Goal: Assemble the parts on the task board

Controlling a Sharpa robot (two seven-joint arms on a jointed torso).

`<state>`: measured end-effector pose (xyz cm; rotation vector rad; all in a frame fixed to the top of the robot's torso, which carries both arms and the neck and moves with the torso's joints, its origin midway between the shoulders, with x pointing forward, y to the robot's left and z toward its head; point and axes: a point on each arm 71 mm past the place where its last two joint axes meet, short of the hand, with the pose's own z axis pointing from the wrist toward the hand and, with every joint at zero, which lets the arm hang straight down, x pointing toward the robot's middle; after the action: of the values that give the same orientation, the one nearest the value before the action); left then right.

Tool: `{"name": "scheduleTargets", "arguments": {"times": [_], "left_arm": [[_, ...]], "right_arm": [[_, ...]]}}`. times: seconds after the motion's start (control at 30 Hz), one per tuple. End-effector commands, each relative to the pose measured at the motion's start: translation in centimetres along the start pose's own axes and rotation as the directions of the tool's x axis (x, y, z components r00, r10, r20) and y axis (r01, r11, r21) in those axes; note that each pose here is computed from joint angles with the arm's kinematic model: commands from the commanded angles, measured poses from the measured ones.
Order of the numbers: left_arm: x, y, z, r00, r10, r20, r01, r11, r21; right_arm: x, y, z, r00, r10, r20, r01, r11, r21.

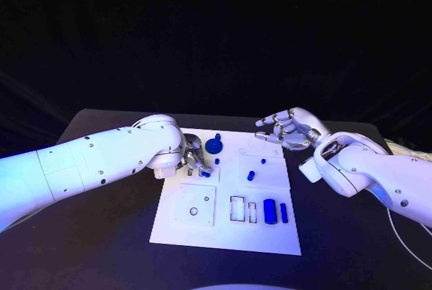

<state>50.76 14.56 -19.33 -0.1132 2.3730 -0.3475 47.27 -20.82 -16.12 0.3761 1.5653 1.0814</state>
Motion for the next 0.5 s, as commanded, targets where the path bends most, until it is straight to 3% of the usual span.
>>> {"name": "scheduleTargets", "arguments": {"times": [0.03,0.3,0.5], "left_arm": [[0.04,-0.11,-0.23,1.000,-0.028,0.010,0.028,0.999,0.017],[-0.32,0.58,-0.92,0.995,-0.087,0.057,0.086,0.996,0.031],[-0.43,0.68,-1.42,0.991,-0.082,0.103,0.078,0.996,0.045]], "right_arm": [[0.0,0.0,0.0,1.000,-0.007,-0.005,0.007,1.000,0.001],[-0.1,-0.2,0.0,1.000,-0.010,0.001,0.010,1.000,0.011],[-0.2,-0.3,0.0,1.000,-0.011,0.005,0.011,1.000,0.013]]}}
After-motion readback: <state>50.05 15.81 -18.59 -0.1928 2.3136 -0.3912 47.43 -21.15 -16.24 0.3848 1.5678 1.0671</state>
